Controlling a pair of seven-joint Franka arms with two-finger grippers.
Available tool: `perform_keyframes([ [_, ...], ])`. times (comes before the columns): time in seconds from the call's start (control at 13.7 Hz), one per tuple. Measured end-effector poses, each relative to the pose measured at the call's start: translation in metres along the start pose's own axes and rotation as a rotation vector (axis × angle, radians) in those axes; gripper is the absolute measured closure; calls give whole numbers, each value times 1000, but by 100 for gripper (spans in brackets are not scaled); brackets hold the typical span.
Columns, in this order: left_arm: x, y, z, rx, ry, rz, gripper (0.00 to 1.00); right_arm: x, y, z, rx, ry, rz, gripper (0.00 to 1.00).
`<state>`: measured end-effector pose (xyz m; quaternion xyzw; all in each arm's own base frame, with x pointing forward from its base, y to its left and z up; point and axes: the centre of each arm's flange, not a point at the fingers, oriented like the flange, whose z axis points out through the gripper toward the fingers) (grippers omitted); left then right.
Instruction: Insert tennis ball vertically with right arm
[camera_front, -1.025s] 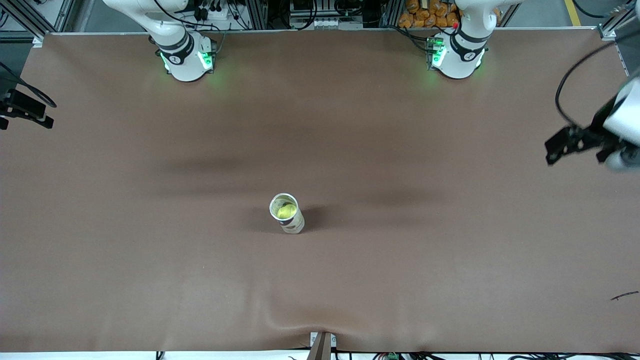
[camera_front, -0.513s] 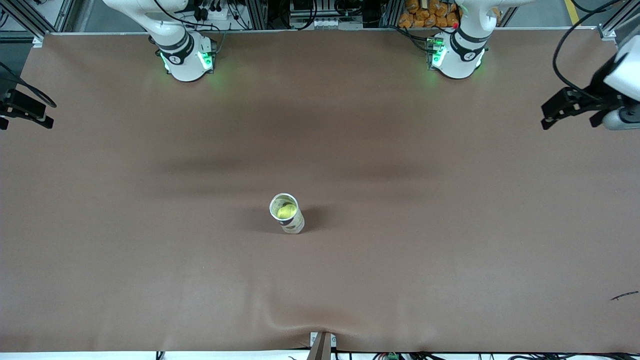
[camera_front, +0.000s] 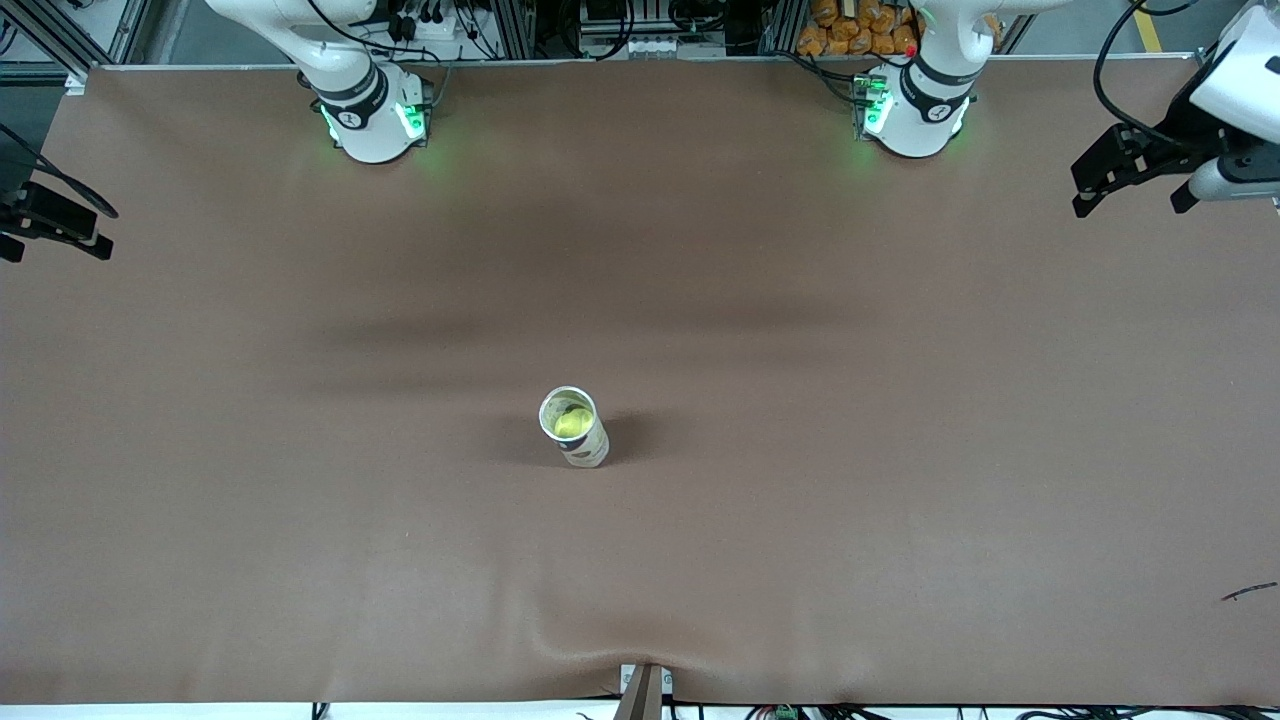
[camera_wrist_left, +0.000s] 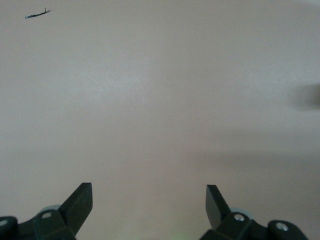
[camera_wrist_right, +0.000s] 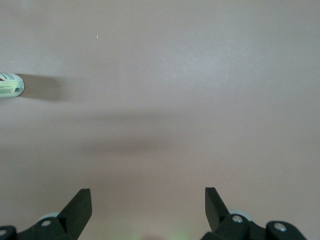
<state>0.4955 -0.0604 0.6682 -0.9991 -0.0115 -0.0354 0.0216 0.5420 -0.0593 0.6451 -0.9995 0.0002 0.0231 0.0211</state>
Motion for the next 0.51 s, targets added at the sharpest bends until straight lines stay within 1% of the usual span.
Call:
perform_keyframes([
  [0.29, 1, -11, -2, 0, 1, -22, 0, 0, 0, 0, 0, 0, 2, 0],
  [0.51, 0, -12, -2, 2, -12, -23, 0, 0, 0, 0, 1, 0, 2, 0],
])
